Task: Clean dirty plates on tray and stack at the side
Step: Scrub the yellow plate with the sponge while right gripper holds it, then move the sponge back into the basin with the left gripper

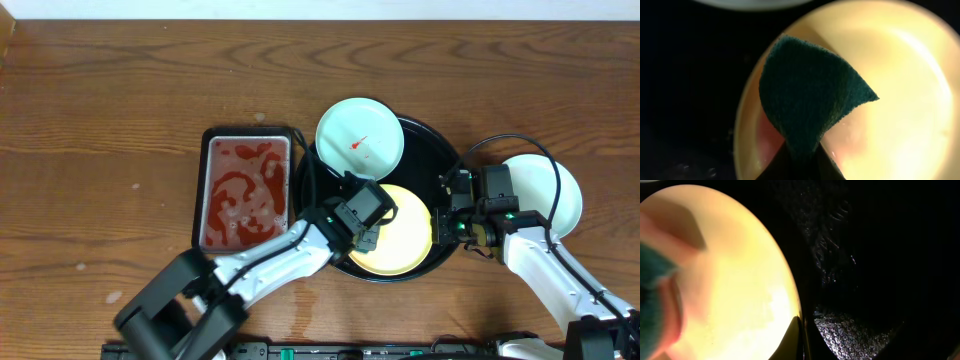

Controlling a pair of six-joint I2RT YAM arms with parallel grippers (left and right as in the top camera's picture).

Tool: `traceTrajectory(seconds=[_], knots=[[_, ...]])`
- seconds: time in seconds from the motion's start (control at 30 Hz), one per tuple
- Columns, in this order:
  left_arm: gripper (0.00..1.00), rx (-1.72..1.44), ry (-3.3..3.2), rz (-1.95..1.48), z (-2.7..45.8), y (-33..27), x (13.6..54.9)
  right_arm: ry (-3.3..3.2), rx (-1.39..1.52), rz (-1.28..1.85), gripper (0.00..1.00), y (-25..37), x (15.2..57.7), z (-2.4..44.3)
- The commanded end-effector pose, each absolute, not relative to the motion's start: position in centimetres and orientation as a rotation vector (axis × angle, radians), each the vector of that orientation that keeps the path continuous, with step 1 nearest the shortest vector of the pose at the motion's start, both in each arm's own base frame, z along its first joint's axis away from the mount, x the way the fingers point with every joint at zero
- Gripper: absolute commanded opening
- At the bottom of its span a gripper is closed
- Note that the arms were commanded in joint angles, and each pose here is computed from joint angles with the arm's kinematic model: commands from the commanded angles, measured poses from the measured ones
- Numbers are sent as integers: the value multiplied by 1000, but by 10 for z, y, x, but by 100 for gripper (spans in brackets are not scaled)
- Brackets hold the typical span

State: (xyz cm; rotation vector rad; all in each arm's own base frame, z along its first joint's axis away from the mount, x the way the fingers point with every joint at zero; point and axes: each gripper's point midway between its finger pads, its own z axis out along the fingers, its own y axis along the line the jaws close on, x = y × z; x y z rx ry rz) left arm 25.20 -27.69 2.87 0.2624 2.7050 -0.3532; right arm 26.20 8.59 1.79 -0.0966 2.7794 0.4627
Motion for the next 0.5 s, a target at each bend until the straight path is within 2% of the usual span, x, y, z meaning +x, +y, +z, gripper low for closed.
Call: traceTrajectory(seconds=[0.0, 0.1, 0.27, 0.33, 0.47], knots=[[8, 265, 2617, -420, 68, -275, 256, 2781, -94, 414, 1, 80, 263, 16], [8, 245, 2577, -438, 89, -269, 256, 2781, -94, 414, 4, 80, 263, 16], [8, 152, 2578, -315, 100, -230, 264, 2782, -93, 415, 31, 80, 262, 16], [8, 104, 2587, -252, 100, -212, 268, 2782, -93, 414, 36, 80, 262, 15], [8, 48, 2604, -169, 98, -179, 283, 2777, -93, 415, 38, 80, 263, 16]])
